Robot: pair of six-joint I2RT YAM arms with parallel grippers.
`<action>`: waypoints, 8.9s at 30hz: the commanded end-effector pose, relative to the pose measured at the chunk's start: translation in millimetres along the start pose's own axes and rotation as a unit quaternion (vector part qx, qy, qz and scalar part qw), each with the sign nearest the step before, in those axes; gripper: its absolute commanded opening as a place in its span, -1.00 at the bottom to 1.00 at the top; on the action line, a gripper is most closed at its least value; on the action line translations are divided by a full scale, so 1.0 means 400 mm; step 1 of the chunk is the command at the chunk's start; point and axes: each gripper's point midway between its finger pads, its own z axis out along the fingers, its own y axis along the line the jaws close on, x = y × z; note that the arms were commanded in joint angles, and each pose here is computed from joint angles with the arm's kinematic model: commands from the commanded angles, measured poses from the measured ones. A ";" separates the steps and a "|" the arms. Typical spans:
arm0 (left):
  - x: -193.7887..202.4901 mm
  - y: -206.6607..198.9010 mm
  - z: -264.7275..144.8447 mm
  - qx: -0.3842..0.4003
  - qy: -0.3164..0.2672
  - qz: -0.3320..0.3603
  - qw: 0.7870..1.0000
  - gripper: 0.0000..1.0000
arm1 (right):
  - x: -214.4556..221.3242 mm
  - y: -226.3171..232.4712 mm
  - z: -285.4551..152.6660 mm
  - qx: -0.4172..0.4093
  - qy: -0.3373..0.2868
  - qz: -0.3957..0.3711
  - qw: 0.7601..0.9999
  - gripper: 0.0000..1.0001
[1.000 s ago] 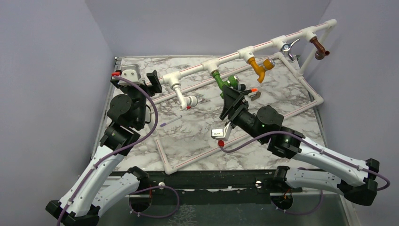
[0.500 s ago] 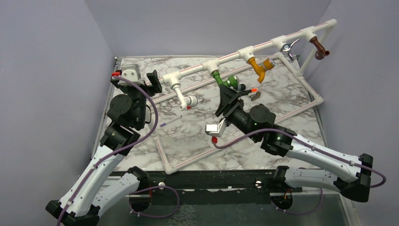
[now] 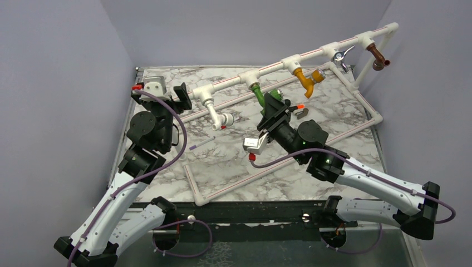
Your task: Install the water faucets
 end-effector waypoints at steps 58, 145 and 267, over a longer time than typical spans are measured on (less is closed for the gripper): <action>0.084 -0.029 -0.004 0.028 0.052 0.028 0.998 0.68 | 0.085 -0.073 -0.037 0.317 -0.041 0.939 0.124 -0.99; 0.086 -0.036 -0.003 0.034 0.053 0.026 0.998 0.68 | 0.082 -0.095 -0.190 0.180 -0.010 0.803 0.568 0.34; 0.086 -0.041 -0.005 0.040 0.054 0.026 0.997 0.69 | -0.002 -0.068 -0.015 0.291 -0.069 0.901 0.315 -0.99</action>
